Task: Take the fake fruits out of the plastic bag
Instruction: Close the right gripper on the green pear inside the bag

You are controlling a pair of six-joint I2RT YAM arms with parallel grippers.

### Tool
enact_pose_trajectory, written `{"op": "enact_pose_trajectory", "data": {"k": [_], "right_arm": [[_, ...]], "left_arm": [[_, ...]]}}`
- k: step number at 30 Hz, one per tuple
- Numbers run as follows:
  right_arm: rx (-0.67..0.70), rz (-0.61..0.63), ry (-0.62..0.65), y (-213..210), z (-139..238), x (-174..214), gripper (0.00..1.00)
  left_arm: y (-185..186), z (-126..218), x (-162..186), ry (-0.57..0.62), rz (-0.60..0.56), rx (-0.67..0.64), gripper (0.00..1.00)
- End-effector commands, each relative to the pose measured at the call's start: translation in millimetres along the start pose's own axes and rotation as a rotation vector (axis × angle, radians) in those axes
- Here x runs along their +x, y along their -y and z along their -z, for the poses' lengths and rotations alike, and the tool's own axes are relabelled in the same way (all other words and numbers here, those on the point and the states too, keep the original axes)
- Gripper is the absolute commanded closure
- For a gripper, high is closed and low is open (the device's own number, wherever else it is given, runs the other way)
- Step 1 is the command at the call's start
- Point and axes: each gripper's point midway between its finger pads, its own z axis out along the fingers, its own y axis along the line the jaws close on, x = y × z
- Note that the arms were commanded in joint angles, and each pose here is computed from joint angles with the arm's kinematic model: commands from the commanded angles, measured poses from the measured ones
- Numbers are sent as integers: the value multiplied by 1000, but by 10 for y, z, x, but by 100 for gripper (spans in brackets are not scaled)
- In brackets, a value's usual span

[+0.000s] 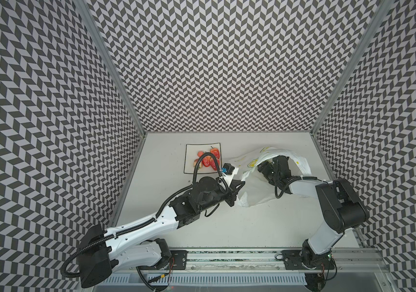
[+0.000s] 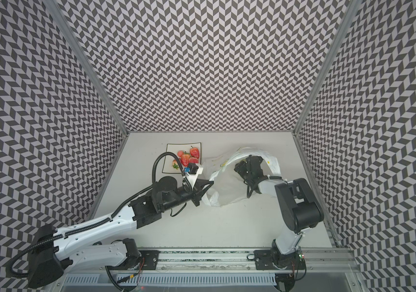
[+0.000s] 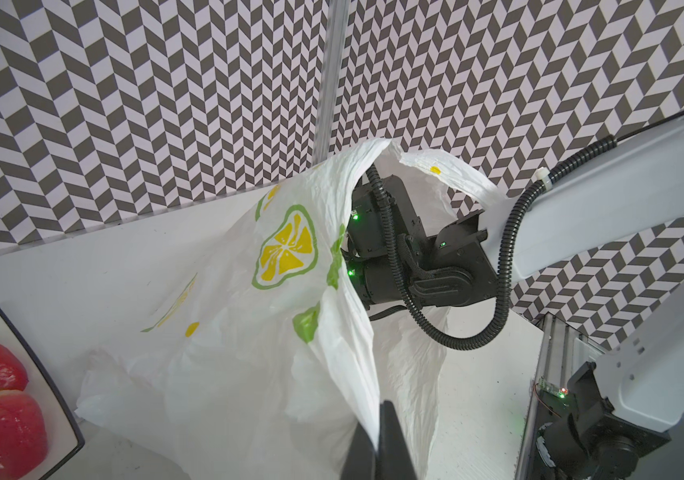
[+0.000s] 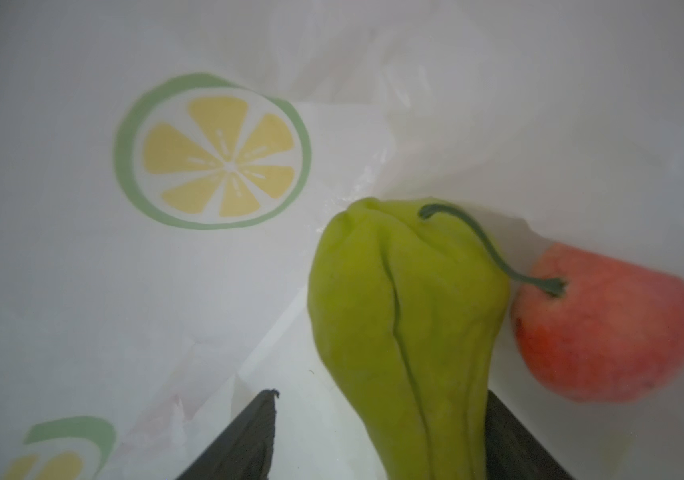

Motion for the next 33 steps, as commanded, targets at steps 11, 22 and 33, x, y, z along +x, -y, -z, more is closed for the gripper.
{"op": "enact_pose_trajectory", "data": {"k": [11, 22, 33], "right_arm": [[-100, 9, 90, -113, -10, -228, 29], [7, 24, 70, 11, -87, -223, 13], [104, 56, 22, 46, -311, -130, 2]], "left_arm": [[18, 18, -139, 30, -14, 5, 100], [16, 15, -146, 30, -13, 5, 100], [23, 13, -147, 25, -14, 8, 100]]}}
